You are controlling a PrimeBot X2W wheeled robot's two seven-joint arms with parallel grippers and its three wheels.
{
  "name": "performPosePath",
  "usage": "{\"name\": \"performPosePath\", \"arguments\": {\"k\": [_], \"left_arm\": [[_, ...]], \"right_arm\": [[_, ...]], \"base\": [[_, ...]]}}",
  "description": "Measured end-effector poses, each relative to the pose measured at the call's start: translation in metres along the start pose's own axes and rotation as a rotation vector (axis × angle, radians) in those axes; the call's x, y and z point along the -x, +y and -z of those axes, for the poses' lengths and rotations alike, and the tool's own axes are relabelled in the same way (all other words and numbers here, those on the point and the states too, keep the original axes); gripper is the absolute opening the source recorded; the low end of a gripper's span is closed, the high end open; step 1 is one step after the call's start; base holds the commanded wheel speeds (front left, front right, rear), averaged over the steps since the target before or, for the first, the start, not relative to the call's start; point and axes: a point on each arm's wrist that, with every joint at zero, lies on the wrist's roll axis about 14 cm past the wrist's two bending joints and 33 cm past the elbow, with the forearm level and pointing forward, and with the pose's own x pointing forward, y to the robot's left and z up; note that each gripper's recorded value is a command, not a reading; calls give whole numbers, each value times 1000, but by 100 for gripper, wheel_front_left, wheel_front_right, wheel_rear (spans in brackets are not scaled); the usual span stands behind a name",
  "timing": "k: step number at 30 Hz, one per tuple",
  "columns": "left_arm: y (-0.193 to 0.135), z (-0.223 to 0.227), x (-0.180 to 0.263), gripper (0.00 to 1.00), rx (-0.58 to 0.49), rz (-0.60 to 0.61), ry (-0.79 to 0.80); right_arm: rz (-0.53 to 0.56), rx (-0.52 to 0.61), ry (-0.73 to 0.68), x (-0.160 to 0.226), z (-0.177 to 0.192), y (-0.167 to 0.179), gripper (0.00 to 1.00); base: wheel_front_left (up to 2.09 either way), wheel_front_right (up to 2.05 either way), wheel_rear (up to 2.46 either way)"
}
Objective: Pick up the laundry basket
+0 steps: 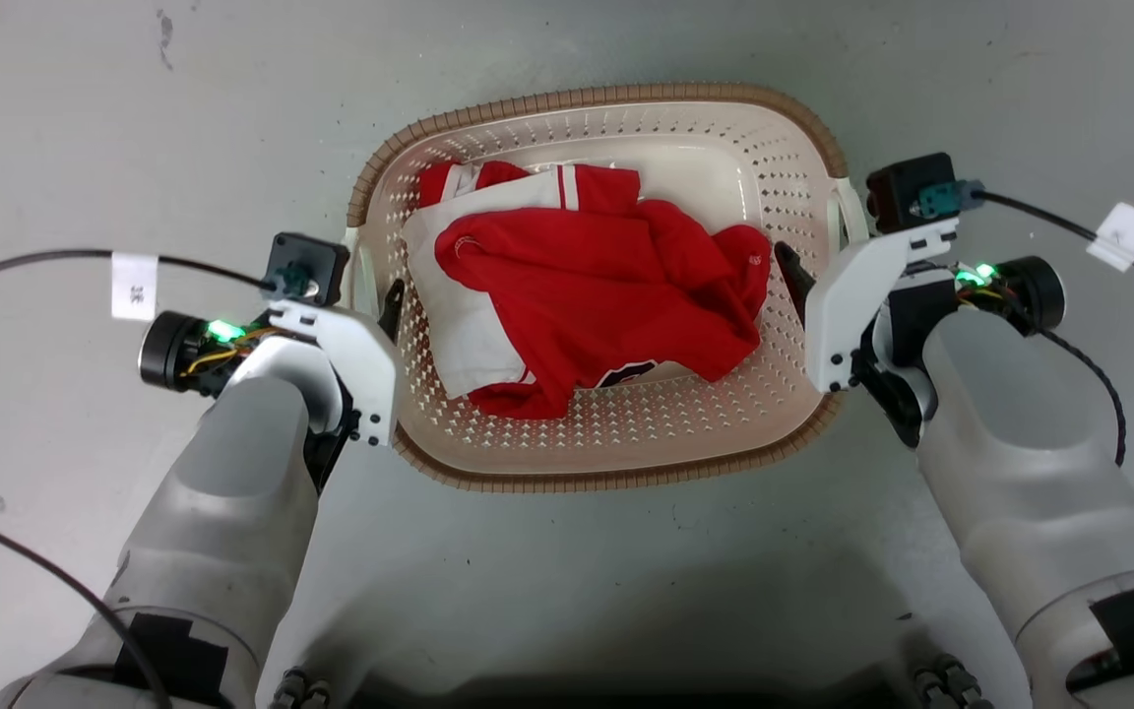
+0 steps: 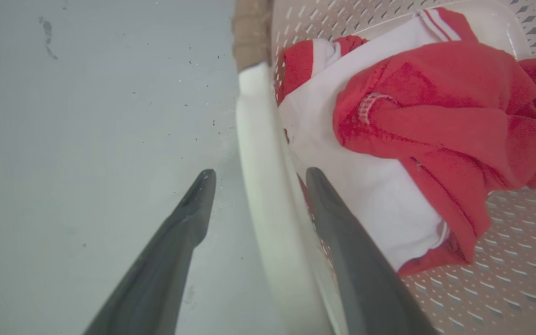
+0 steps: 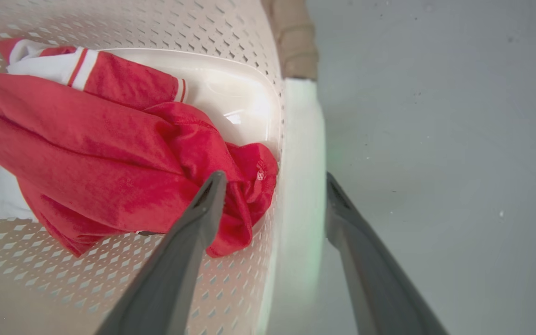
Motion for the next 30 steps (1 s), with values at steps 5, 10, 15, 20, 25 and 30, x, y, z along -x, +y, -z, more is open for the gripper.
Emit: {"name": "performPosePath", "arguments": {"k": [5, 10, 15, 20, 25, 30], "left_arm": [[-4, 5, -5, 100, -15, 20, 34], [-7, 7, -8, 100, -17, 32, 44], [-11, 11, -9, 0, -10, 47, 70], [-15, 4, -9, 0, -2, 64, 52], [-16, -1, -4, 0, 28, 67, 45], [-25, -6, 10, 0, 34, 87, 50]], "right_arm": [[-5, 3, 50, -7, 7, 0, 100], [-9, 10, 64, -11, 10, 1, 100], [-10, 16, 78, -13, 15, 1, 100], [-13, 27, 88, -12, 17, 2, 0], [-6, 34, 83, -7, 14, 2, 0], [11, 41, 93, 9, 10, 0, 0]], "base": [[0, 0, 0], [0, 0, 0], [0, 0, 0], [0, 0, 0], [0, 0, 0], [0, 0, 0]]}}
